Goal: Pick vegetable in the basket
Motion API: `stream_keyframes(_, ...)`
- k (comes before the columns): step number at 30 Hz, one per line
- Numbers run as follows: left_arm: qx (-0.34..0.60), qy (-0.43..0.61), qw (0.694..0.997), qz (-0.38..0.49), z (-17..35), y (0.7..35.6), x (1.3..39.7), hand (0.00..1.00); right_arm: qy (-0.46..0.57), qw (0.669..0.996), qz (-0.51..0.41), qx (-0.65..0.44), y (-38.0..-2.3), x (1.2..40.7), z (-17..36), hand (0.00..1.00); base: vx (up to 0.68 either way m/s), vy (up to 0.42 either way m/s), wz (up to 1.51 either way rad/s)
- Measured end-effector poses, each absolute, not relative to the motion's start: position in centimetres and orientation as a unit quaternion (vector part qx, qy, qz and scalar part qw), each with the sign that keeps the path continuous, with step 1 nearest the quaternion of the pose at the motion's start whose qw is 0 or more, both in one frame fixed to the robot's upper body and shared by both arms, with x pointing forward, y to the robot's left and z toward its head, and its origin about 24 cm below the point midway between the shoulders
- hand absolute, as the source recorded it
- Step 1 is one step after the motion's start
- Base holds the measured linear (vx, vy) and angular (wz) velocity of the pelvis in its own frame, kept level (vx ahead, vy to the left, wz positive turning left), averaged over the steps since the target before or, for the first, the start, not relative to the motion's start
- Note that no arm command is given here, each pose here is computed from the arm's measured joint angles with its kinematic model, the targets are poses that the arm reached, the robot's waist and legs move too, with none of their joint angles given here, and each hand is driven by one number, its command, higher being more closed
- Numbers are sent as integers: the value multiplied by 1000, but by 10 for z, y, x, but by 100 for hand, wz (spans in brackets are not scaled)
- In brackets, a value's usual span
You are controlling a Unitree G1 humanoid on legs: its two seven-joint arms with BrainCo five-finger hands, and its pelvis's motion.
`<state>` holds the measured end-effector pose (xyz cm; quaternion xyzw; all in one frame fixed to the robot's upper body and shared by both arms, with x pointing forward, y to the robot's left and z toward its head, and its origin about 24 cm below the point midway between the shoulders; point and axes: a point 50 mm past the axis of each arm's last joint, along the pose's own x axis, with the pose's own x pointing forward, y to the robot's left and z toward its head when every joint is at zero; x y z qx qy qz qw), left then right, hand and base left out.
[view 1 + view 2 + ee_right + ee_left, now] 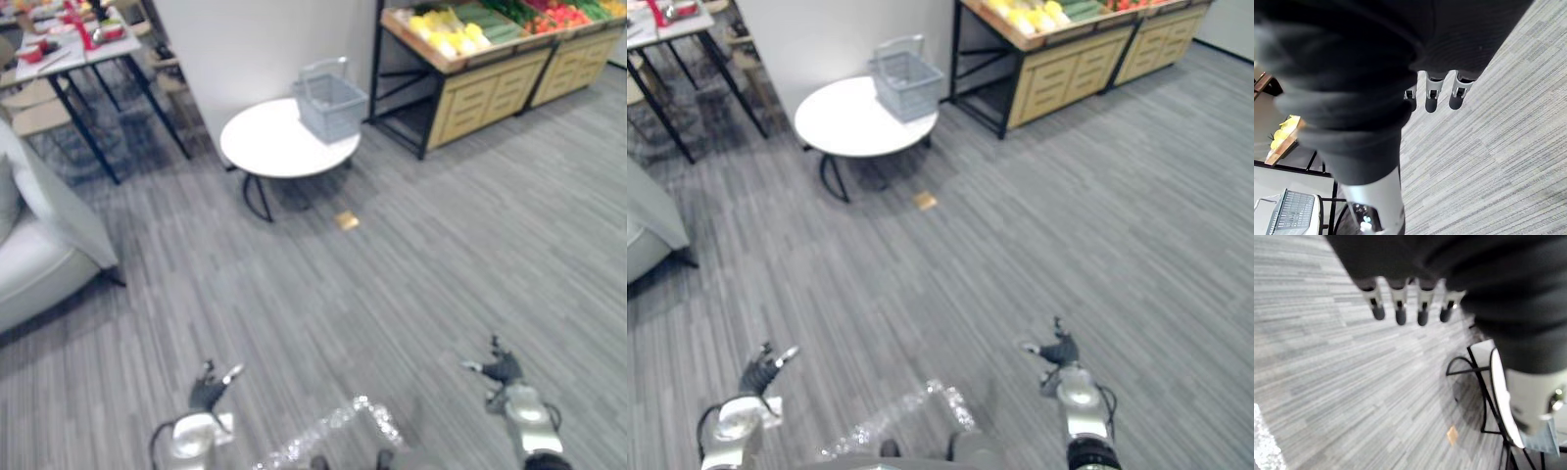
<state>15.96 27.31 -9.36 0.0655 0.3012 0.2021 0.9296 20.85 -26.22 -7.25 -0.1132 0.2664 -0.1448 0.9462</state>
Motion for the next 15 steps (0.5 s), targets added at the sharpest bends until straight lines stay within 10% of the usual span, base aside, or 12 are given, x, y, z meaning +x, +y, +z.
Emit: stream_keyframes(15, 46, 326, 918, 221, -103, 268, 132, 0, 84, 963, -166, -193, -263, 279, 16, 0, 452, 104, -21)
